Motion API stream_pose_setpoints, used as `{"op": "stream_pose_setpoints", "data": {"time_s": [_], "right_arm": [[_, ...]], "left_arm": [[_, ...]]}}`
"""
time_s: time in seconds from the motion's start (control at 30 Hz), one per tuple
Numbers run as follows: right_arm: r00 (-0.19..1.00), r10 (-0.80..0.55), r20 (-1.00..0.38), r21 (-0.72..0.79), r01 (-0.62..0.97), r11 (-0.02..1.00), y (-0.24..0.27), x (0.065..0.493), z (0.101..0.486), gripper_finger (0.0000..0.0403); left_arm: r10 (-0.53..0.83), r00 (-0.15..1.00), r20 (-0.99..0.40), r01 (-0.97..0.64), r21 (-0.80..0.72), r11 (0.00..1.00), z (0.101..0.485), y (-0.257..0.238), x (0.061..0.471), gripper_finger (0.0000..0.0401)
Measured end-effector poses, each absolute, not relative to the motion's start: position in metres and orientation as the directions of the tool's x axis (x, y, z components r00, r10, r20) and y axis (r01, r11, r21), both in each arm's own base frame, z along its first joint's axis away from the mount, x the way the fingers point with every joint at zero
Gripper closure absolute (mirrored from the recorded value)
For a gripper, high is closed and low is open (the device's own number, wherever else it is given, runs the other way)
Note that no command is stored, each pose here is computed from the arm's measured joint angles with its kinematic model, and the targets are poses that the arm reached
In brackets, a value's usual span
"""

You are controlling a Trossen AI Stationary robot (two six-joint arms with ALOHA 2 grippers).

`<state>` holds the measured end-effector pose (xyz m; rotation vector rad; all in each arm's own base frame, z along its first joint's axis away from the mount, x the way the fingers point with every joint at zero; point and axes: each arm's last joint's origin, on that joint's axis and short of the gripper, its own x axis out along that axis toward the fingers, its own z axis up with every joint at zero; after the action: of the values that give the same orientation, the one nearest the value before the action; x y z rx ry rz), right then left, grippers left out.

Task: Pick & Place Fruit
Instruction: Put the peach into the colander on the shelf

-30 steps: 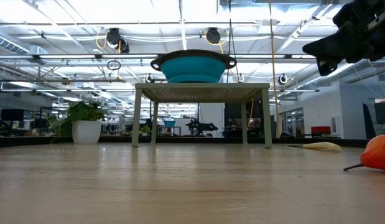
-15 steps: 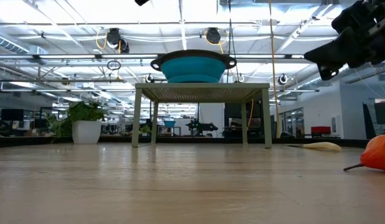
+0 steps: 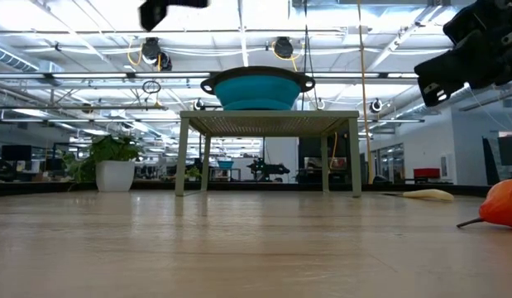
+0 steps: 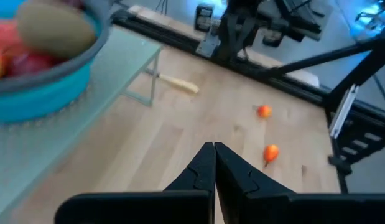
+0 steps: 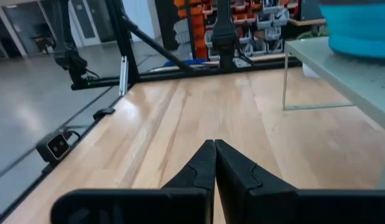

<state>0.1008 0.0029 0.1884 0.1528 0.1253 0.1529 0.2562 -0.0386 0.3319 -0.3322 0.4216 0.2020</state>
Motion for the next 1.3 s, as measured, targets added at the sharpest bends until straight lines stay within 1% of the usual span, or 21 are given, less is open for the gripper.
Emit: {"op": "stream_pose_setpoints", "data": {"time_s": [0.03,0.1,0.27,0.43,0.53,0.63,0.83,0.93,1.03,1.3], "right_arm": [[0.980,0.161,-0.116,0.157,-0.142,0.977,0.003,0.101,0.188,0.0399],[0.980,0.161,-0.119,0.142,-0.144,0.979,0.003,0.102,0.188,0.0399],[0.985,0.160,-0.071,0.124,-0.151,0.981,0.003,0.105,0.193,0.0399],[0.986,0.165,-0.019,0.115,-0.161,0.980,0.003,0.109,0.199,0.0399],[0.983,0.182,-0.016,0.116,-0.179,0.977,0.005,0.112,0.199,0.0399],[0.977,0.213,-0.026,0.125,-0.208,0.970,0.009,0.115,0.198,0.0399],[0.960,0.275,-0.062,0.154,-0.263,0.953,0.017,0.123,0.204,0.0399],[0.952,0.301,-0.062,0.146,-0.289,0.946,0.021,0.128,0.215,0.0402],[0.943,0.327,-0.068,0.125,-0.317,0.940,0.026,0.133,0.229,0.0402],[0.891,0.417,-0.180,0.139,-0.397,0.907,0.044,0.149,0.259,0.0402]], "left_arm": [[0.123,0.895,-0.429,-0.261,-0.278,0.924,0.328,-0.037,0.249,0.0399],[0.119,0.920,-0.374,-0.244,-0.305,0.921,0.326,-0.035,0.240,0.0397],[0.101,0.938,-0.333,-0.216,-0.328,0.920,0.313,-0.031,0.216,0.0398],[0.085,0.948,-0.308,-0.178,-0.290,0.940,0.303,-0.029,0.195,0.0399],[0.075,0.958,-0.276,-0.155,-0.281,0.947,0.300,-0.027,0.183,0.0396],[0.073,0.963,-0.261,-0.145,-0.265,0.953,0.295,-0.025,0.172,0.0392],[0.073,0.967,-0.243,-0.139,-0.267,0.954,0.278,-0.021,0.152,0.0398],[0.077,0.969,-0.236,-0.146,-0.290,0.946,0.268,-0.019,0.143,0.0392],[0.085,0.969,-0.233,-0.158,-0.316,0.935,0.257,-0.018,0.136,0.0396],[0.088,0.972,-0.220,-0.160,-0.337,0.928,0.239,-0.015,0.123,0.0393]]}}
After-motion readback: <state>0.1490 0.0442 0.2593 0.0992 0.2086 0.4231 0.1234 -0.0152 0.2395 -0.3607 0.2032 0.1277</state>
